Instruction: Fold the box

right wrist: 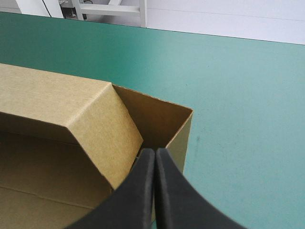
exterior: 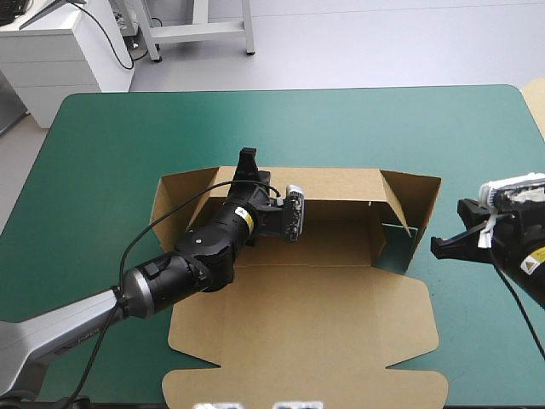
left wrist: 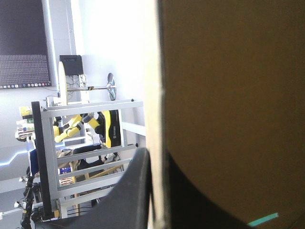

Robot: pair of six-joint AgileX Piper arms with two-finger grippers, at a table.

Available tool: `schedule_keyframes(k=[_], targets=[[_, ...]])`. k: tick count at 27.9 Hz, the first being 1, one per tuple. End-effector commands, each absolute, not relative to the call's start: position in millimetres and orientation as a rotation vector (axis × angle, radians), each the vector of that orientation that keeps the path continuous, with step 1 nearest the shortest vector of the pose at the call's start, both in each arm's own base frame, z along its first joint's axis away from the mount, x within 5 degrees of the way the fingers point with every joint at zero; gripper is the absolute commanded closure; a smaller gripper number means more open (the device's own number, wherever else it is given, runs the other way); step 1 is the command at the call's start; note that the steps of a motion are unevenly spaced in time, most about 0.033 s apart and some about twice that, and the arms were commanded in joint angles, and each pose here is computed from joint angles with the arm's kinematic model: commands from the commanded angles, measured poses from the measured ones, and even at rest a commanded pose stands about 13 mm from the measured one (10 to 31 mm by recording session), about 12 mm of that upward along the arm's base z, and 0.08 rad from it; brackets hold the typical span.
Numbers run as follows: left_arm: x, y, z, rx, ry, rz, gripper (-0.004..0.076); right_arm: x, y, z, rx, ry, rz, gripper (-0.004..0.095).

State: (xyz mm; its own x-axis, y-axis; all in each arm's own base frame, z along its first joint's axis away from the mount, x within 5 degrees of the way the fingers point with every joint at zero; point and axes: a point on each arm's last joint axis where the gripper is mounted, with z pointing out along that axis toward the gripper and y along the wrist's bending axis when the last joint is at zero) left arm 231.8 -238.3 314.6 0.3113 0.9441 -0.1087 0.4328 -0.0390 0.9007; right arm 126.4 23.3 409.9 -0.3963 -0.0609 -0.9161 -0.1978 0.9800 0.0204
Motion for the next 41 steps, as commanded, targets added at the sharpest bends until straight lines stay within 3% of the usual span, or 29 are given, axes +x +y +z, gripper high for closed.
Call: schedule_keyframes(k=[1,6,18,26,34,41], targets=[[226,-236,323,1.583,1.268,0.637,0.0731,142,24,438,-0.182,1.911,0.139,0.0929],[226,-232,313,1.553,1.319,0.626,0.0731,201,34,463,-0.195,2.018,0.167,0.0929],[226,-232,314,1.532,1.315,0.629,0.0731,303,52,431,-0.227,2.307,0.216,0.0929],[226,-232,314,1.534,1.313,0.629,0.0731,336,58,423,-0.235,2.398,0.245,0.0929],[226,-232,314,1.533,1.314,0.630,0.0731,350,61,392,-0.267,2.600,0.257,0.0929],[228,-229,312,1.523,1.356,0.666,0.0731,350,61,391,-0.270,2.606,0.254,0.0929]])
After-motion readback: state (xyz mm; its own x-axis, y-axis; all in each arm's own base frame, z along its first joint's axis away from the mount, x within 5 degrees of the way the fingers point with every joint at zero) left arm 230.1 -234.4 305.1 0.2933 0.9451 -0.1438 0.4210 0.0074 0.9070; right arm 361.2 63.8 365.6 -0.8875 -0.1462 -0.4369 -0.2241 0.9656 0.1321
